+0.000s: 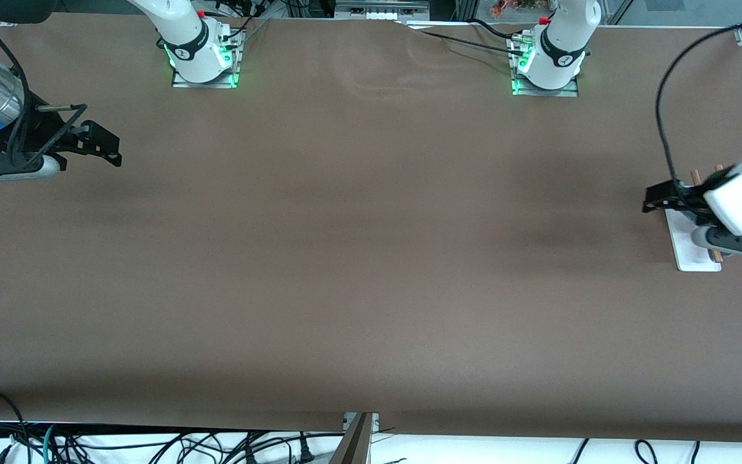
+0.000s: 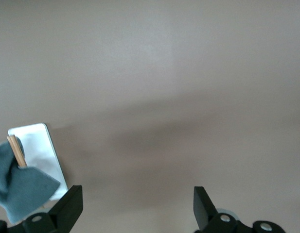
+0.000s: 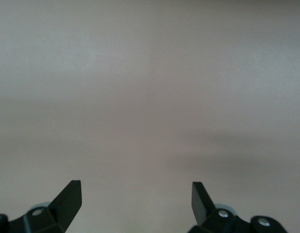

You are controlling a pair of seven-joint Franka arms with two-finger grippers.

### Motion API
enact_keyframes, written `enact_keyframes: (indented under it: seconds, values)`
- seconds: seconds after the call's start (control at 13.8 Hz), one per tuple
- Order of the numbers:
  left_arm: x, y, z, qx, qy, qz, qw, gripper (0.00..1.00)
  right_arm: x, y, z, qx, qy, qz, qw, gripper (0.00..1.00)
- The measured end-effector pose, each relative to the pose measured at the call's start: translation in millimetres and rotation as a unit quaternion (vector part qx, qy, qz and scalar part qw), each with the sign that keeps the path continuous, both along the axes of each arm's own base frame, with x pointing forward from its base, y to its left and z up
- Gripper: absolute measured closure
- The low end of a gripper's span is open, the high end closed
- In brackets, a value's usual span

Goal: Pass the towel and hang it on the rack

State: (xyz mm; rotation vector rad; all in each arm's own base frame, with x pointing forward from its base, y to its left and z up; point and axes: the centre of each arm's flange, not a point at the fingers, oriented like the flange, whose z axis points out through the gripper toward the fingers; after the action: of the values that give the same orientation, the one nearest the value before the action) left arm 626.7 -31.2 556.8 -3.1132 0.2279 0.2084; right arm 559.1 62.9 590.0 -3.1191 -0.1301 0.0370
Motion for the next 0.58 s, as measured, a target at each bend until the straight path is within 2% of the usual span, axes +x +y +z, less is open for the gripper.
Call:
enact_keyframes:
  seconds: [0.22,0.44,0.58]
  values:
    - [-14,-27,16,0.019,-0.02,0.027,0.999,0.0,0,1,0,0.0,-0.001,0.001,1.0,0.0]
    - [-18,-13,14,0.015,-0.073,0.042,0.996,0.0,0,1,1,0.0,-0.001,0.001,1.0,0.0]
    - [-27,-9,9,0.016,-0.077,0.045,0.996,0.0,0,1,1,0.0,-0.001,0.001,1.0,0.0]
